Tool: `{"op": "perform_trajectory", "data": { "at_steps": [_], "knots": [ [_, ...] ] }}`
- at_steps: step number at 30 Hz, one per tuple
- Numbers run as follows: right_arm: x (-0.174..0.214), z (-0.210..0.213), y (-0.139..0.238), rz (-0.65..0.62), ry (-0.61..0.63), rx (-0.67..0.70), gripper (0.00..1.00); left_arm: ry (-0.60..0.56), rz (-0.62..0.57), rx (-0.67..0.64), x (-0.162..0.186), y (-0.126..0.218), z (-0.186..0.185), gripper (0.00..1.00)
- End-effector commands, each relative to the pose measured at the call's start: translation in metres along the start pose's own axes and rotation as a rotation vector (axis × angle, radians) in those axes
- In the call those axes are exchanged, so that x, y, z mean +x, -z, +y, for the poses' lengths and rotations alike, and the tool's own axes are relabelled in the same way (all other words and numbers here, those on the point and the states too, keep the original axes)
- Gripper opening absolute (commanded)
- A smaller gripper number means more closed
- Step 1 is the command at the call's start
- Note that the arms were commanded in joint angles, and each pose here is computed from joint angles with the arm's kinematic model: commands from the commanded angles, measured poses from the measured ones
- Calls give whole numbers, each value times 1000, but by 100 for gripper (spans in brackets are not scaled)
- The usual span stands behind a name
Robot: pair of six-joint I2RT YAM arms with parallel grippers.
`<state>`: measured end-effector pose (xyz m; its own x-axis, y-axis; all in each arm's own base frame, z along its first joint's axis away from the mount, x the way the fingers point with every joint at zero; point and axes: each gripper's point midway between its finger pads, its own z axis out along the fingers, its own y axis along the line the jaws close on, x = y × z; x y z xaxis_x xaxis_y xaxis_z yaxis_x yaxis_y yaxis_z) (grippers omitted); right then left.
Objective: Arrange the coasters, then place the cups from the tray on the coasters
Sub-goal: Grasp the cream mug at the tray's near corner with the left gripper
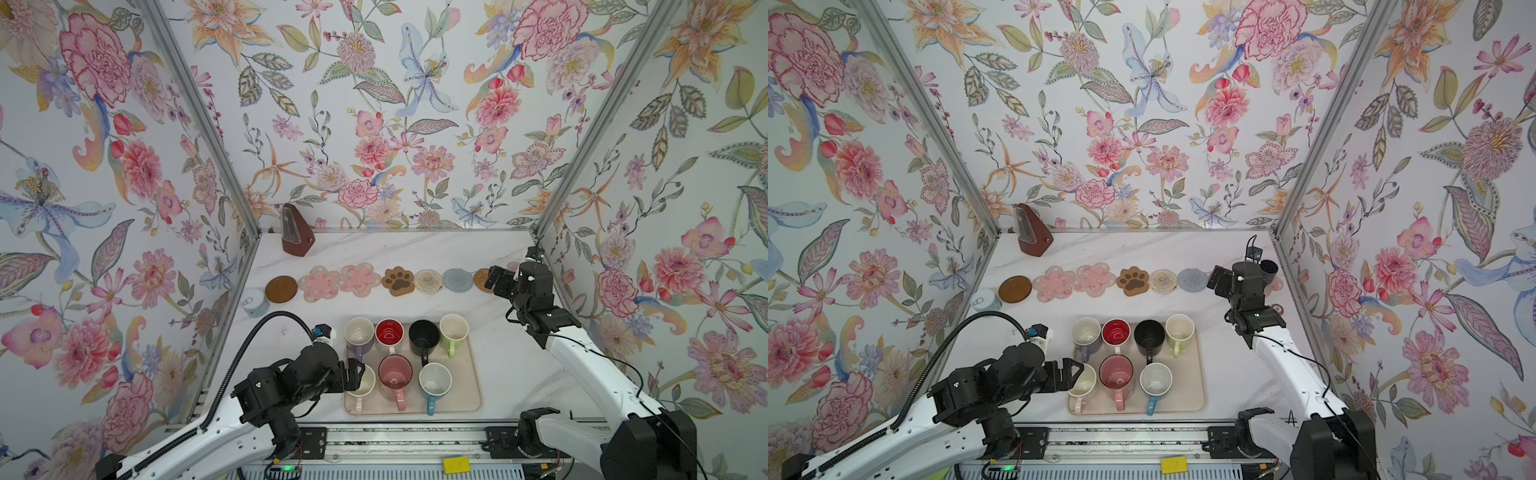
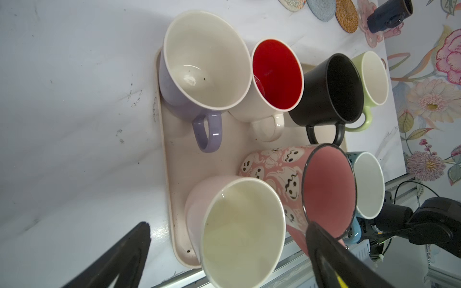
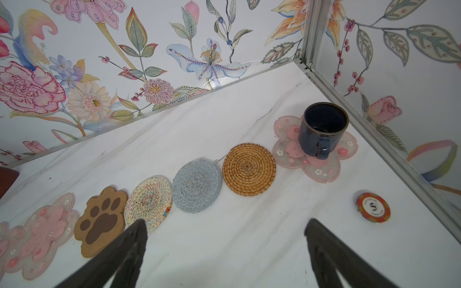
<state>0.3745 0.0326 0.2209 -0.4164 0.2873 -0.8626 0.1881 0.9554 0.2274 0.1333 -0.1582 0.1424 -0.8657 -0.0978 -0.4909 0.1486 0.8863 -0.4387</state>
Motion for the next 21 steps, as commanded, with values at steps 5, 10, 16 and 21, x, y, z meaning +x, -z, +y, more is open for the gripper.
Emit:
{"op": "perform_trajectory", "data": {
  "at_steps": [5,10,16,21],
  "knots": [
    [-5,1,7,-9,-12,5,99,-84,31,-13,20,1,1,99],
    [-8,2,8,-11,-13,3,99,-138,80,-23,39,-7,1,99],
    [-8,4,7,-1,-7,0,99,-165,114,-14,56,-13,-1,99],
    [-7,5,7,1,-13,-5,99,-205,140,-10,68,-18,-4,99]
  ]
}}
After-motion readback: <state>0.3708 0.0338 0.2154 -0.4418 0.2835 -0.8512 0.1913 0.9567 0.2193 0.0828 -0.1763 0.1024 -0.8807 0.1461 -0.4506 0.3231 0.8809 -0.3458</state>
